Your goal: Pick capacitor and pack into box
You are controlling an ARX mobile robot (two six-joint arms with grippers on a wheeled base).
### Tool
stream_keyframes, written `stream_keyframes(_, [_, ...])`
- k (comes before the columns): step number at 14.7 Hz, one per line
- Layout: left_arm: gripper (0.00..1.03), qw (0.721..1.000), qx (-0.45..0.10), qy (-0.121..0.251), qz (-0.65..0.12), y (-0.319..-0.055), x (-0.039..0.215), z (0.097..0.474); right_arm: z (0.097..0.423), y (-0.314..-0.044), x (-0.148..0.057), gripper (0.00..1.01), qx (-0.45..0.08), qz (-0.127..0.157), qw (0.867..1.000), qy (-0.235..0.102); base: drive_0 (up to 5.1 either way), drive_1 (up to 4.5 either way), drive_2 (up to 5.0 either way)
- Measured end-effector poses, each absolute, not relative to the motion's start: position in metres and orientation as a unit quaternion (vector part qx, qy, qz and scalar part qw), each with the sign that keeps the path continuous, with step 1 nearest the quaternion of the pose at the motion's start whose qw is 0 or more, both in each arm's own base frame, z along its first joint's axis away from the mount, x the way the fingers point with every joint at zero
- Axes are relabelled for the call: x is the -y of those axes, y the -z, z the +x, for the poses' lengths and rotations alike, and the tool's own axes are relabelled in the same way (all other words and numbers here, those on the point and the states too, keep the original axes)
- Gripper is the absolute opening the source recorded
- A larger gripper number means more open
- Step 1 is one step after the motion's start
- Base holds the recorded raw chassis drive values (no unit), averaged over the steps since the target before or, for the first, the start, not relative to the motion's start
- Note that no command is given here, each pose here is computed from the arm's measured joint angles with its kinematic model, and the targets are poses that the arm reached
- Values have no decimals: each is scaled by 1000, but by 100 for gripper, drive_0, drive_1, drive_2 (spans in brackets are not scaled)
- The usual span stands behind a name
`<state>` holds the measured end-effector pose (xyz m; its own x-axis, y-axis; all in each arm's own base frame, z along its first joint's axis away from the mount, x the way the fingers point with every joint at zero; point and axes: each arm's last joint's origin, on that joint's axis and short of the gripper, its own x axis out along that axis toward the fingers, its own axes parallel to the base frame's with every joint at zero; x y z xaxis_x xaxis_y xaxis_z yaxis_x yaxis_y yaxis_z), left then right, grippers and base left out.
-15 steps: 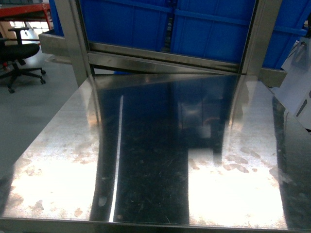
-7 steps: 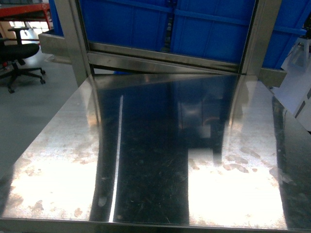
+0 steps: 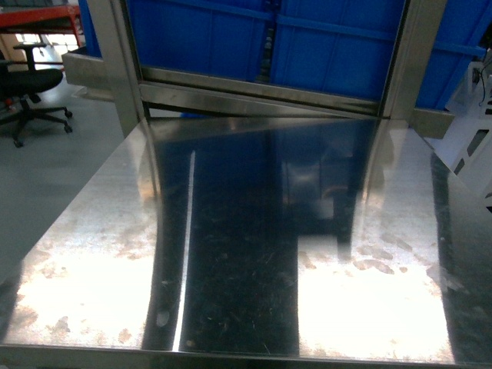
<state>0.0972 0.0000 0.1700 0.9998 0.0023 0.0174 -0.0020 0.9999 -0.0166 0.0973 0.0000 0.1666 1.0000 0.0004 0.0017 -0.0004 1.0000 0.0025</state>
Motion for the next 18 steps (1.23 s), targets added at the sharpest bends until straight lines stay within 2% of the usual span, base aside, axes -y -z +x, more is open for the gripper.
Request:
stream_keyframes(1, [45,1000,-6,-2,-8,-166,0,98,97,-167,0,98,1,1,1000,0,0,0,0])
stream_keyframes(18, [45,1000,0,0,-8,-167,0,98,97,-167,0,98,2,1,1000,0,0,0,0])
